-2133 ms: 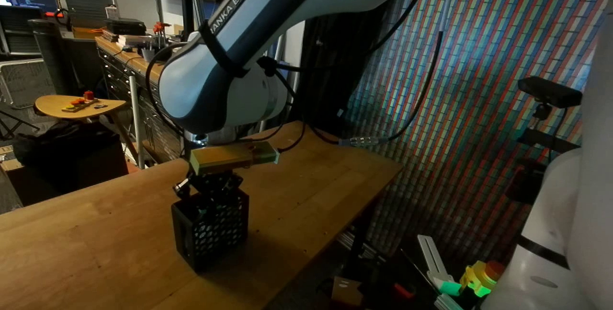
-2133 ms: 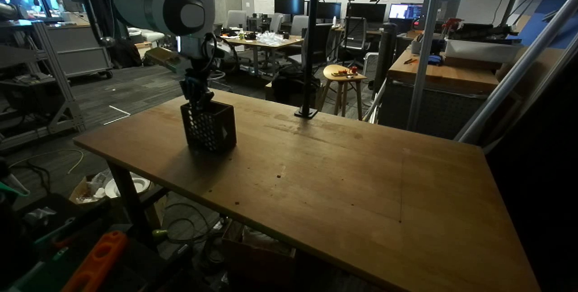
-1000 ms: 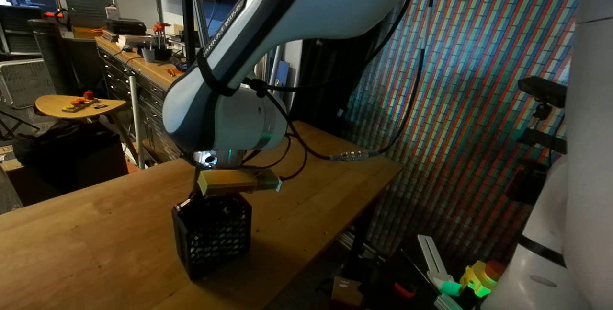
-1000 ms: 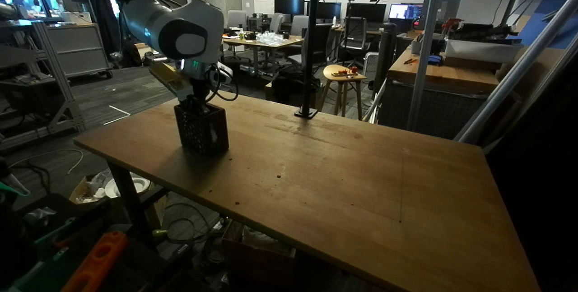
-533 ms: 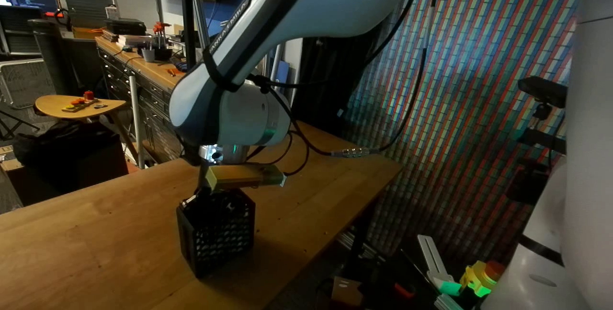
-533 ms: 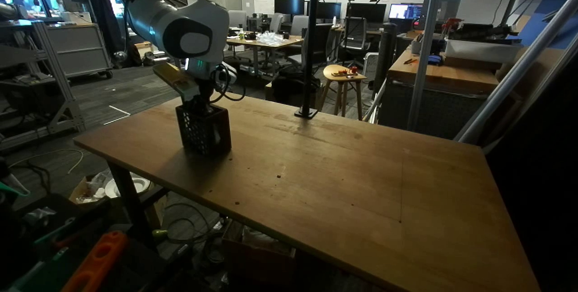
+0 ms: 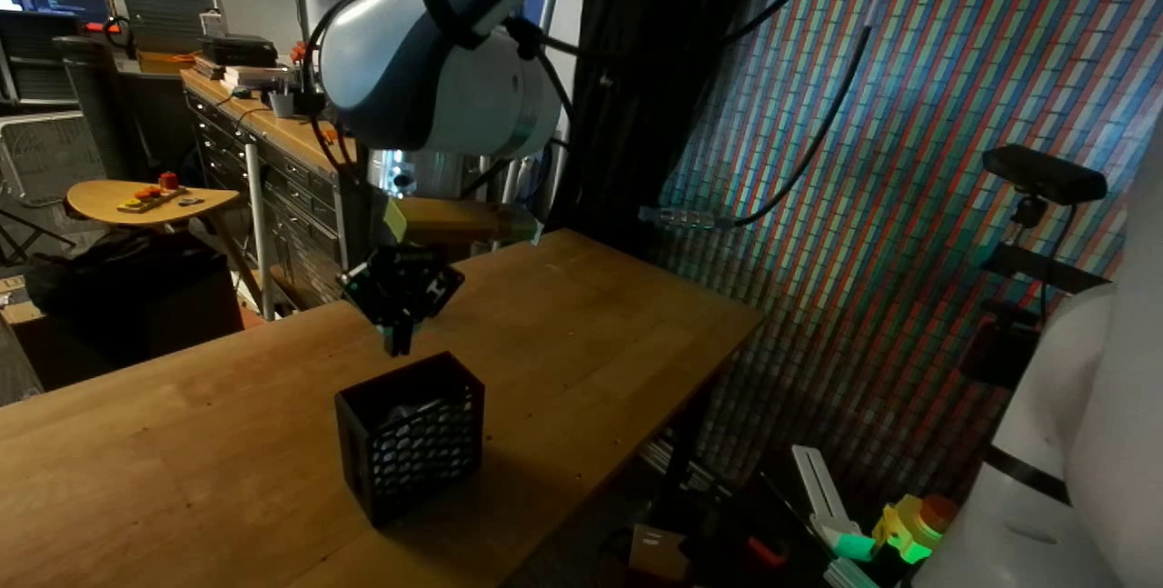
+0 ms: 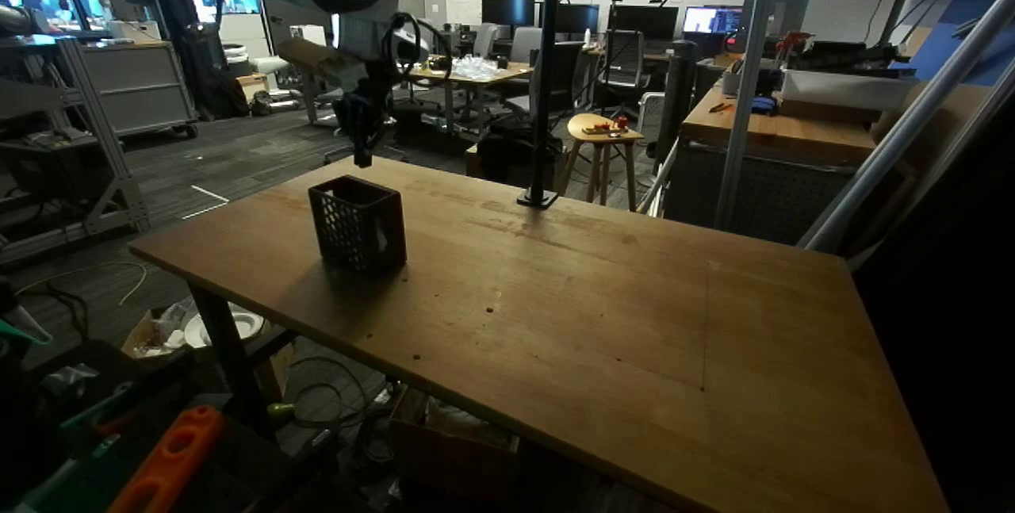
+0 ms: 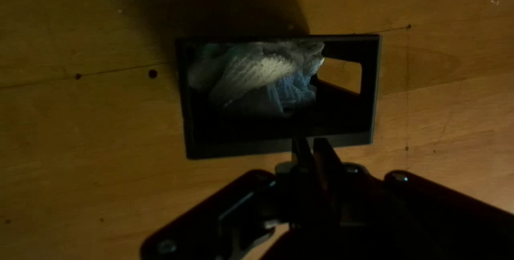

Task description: Pick up the cloth and put it in the box

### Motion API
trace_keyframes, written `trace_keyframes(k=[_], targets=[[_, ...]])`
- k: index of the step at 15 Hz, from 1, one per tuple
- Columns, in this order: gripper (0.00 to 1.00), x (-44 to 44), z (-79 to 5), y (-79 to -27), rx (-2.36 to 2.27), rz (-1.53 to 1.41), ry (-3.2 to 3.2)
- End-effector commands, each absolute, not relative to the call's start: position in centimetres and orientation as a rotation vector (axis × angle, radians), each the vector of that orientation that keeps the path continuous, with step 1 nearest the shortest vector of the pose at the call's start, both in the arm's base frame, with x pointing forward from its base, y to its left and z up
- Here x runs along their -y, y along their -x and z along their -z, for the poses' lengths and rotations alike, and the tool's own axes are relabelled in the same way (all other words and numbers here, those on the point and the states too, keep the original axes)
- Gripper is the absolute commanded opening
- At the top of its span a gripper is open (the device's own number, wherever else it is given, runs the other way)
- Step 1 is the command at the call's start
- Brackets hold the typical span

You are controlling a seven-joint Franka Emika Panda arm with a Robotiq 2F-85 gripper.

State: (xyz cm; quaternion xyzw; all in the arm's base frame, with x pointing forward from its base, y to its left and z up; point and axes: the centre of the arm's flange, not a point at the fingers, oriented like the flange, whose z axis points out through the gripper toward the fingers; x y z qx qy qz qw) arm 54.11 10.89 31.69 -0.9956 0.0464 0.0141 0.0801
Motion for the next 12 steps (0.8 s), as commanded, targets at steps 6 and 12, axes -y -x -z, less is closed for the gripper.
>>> trace_keyframes(k=[6,12], targets=[[0.49,-9.8,-34.2,-54.4,-0.146,-0.056,3.006],[0.49,-9.9,-33.8,-54.4,-0.143,-0.068,3.007]])
